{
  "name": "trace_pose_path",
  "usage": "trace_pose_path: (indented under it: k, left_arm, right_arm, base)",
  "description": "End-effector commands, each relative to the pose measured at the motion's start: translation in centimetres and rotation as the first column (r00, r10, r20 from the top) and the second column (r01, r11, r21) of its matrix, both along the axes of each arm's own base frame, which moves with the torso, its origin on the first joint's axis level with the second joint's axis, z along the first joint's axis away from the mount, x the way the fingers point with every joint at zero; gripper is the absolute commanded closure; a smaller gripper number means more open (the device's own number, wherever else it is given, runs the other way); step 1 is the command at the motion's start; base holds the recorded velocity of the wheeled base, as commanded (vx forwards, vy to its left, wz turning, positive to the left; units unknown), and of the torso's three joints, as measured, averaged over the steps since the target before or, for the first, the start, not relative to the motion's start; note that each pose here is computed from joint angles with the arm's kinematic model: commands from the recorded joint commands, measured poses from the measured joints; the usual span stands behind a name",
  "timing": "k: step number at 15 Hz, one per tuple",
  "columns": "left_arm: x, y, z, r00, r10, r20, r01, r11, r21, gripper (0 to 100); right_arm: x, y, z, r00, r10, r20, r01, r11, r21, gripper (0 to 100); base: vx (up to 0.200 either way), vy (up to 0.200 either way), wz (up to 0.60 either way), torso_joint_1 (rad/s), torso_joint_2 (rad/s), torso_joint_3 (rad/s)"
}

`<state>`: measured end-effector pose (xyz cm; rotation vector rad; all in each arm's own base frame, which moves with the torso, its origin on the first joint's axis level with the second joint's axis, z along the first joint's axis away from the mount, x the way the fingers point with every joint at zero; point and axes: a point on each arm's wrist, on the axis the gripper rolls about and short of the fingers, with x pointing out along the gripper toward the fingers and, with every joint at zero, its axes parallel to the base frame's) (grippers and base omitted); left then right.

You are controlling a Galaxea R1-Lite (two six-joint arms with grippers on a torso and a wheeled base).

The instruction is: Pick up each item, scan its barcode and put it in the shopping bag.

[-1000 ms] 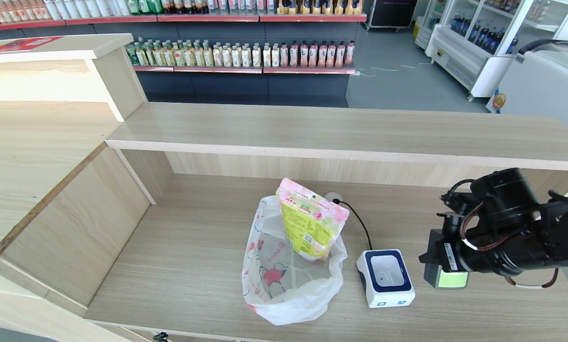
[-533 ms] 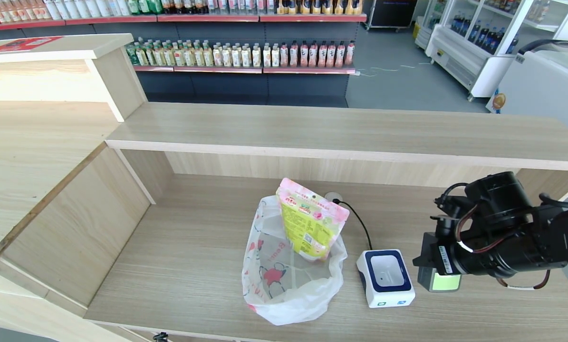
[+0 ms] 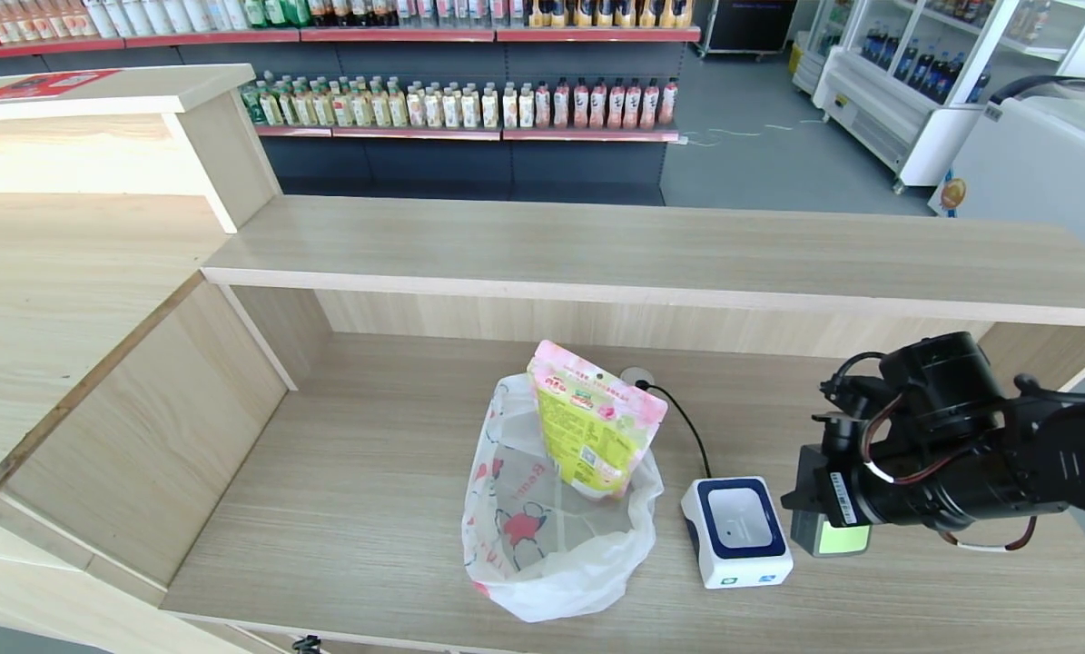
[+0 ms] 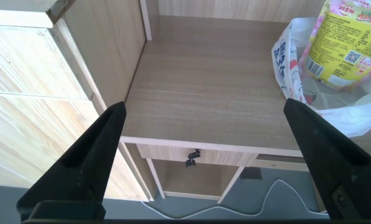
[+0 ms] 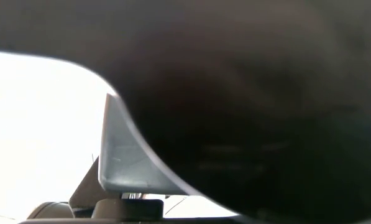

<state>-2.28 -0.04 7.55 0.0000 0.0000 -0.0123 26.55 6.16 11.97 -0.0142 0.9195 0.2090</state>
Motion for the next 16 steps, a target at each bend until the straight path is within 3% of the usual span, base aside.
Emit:
trace_pose_path:
  k: [1, 16]
  left_arm:
    - [0.0, 0.0, 0.0, 1.000, 0.000, 0.000, 0.000, 1.000, 0.000, 0]
    - [0.0, 0.0, 0.0, 1.000, 0.000, 0.000, 0.000, 1.000, 0.000, 0]
  right_arm:
    - [0.1, 0.0, -0.5, 1.000, 0.001, -0.009, -0.001, 1.000, -0.002, 100]
    - [0.8, 0.7, -1.5, 0.995, 0.067, 0.068, -0.067, 0.998, 0.006, 100]
  base:
    - [0.000, 0.000, 0.00, 0.000, 0.00, 0.000]
    - [0.000, 0.000, 0.00, 0.000, 0.00, 0.000]
